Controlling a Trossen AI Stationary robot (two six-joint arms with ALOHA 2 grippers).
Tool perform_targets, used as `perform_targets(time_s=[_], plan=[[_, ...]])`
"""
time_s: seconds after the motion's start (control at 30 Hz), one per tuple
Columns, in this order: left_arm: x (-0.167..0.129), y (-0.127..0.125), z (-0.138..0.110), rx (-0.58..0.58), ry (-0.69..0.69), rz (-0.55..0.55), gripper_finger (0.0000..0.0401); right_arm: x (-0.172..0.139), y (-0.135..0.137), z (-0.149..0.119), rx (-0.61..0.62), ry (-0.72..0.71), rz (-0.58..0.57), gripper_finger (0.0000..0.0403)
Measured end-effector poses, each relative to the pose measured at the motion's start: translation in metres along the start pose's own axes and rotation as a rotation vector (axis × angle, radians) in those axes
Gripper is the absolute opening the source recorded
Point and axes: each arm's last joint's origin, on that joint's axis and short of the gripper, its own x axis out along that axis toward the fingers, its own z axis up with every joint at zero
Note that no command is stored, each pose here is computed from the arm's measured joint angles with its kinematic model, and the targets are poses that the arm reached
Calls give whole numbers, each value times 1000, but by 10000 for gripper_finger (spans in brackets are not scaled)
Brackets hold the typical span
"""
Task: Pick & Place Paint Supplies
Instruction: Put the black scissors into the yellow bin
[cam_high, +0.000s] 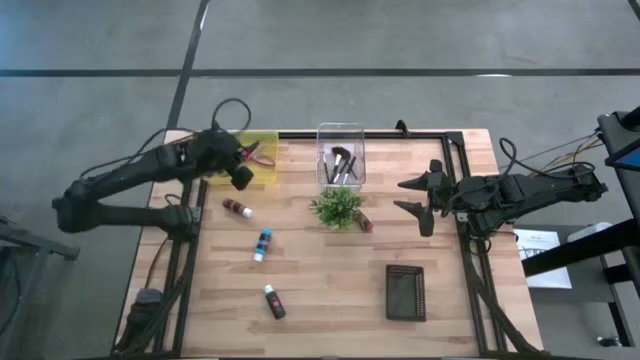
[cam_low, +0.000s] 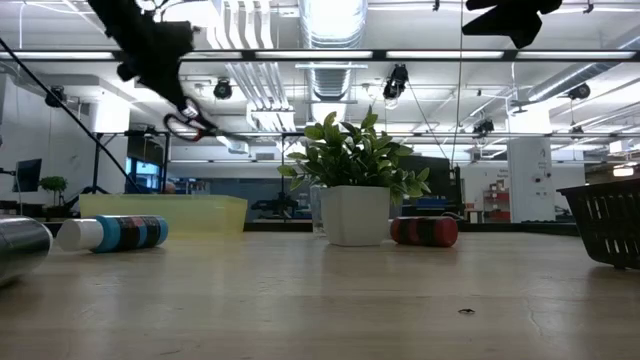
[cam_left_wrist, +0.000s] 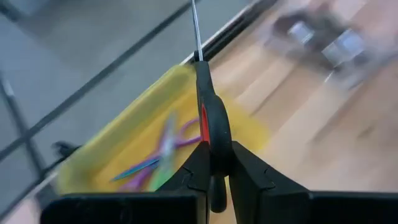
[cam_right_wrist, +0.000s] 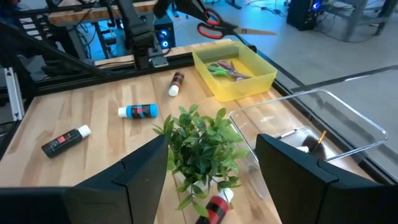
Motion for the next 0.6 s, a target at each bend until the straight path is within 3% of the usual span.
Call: perform_targets(time_s=[0.17,0.33,0.5,0.6], plan=[[9,22,-9,120,114,-20,31,0,-1,0,12,-5,-21,244],[21,23,-27,174,181,-59,31,0,-1,0,16,-12,-47,244],[34,23,-48,166,218,-49,31,0,-1,0,19,-14,-53,244],[35,23,-45,152,192,-47,31,0,-2,0,27,-15,-56,244]])
